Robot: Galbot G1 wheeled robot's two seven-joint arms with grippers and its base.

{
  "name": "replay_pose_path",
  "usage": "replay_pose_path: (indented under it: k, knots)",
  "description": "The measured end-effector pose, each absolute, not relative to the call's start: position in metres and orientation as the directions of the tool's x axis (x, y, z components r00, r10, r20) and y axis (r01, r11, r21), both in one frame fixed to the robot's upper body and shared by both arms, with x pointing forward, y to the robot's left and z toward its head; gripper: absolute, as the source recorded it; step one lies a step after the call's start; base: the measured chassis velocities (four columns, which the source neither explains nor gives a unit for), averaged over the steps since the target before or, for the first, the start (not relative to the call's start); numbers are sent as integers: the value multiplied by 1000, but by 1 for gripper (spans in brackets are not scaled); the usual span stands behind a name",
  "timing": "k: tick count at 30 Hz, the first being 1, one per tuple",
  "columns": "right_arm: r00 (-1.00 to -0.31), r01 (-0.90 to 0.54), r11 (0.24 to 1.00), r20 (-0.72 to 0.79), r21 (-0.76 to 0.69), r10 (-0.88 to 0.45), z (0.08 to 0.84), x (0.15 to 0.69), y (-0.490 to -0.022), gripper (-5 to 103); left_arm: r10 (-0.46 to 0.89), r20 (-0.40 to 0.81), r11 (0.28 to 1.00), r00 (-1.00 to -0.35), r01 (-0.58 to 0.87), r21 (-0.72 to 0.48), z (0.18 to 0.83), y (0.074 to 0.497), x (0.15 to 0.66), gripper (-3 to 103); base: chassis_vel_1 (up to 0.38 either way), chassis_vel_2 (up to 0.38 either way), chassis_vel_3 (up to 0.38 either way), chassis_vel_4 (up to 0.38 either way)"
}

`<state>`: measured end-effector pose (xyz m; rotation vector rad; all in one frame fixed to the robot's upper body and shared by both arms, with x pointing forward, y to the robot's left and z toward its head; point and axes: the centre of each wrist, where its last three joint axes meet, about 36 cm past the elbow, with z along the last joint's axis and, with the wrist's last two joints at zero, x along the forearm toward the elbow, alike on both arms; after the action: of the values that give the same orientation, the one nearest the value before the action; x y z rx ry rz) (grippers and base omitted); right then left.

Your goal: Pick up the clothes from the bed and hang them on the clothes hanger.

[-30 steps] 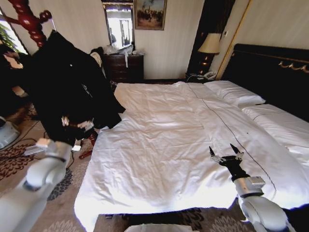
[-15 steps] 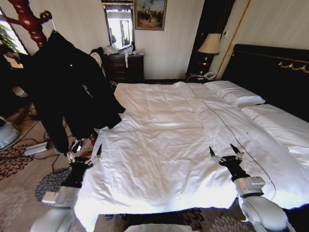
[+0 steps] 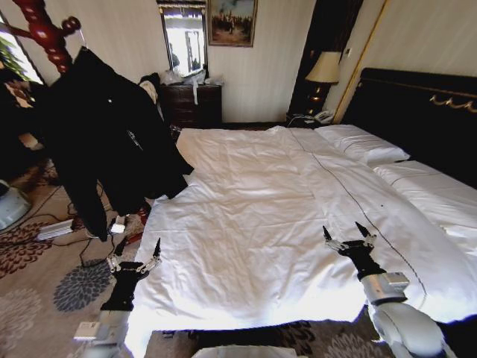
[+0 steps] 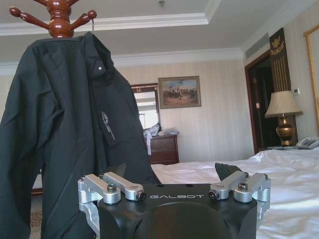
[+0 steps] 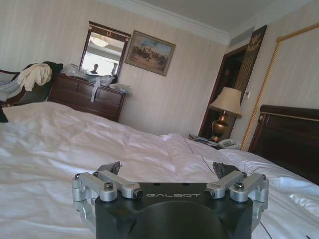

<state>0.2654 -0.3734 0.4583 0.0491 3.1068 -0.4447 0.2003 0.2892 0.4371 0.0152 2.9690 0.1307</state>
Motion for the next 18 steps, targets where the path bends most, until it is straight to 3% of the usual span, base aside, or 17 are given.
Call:
replay_pose_path:
  k: [18]
  knots:
    - [-1000, 31, 959, -7, -280, 31, 458, 265, -373, 100, 18, -168, 996, -986, 4, 86, 437, 290, 202, 100, 0, 0, 0, 0]
